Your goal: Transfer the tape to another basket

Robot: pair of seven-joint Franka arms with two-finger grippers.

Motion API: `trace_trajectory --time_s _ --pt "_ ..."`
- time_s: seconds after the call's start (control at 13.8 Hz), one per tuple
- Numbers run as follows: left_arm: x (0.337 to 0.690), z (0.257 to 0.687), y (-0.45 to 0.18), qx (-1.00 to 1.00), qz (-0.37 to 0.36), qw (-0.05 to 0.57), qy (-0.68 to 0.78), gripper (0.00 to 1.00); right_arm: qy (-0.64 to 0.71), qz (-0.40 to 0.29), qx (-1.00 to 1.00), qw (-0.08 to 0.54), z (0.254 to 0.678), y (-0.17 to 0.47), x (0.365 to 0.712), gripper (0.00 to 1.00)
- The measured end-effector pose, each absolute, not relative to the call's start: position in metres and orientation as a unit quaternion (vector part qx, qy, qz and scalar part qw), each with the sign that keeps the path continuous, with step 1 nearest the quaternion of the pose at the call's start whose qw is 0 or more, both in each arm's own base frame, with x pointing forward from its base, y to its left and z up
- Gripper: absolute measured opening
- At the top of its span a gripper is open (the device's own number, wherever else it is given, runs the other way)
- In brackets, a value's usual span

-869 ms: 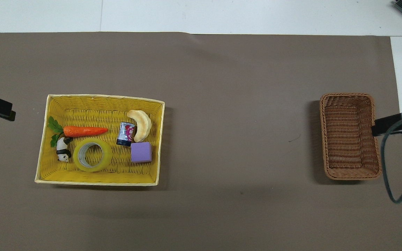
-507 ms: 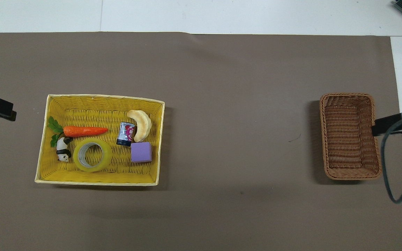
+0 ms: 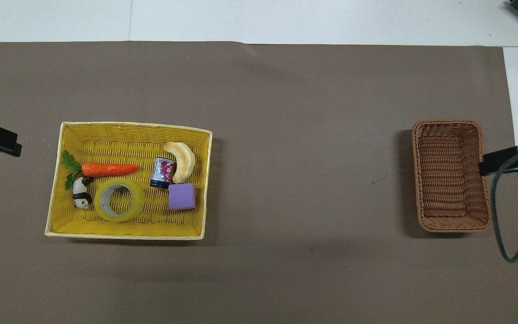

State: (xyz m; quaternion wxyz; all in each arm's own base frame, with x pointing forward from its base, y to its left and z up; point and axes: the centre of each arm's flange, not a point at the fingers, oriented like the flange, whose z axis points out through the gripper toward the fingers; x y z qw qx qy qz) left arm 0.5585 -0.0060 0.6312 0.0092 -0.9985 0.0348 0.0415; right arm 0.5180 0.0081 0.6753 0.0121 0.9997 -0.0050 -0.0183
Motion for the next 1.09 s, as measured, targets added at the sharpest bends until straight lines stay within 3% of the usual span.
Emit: trace_trajectory --time_s 1.09 --pt "0.5522 0.6279 -0.006 -0.998 0.046 0.009 0.035 1.0 -0.005 -0.018 1.0 0.012 0.6753 0.0081 0.518 1.0"
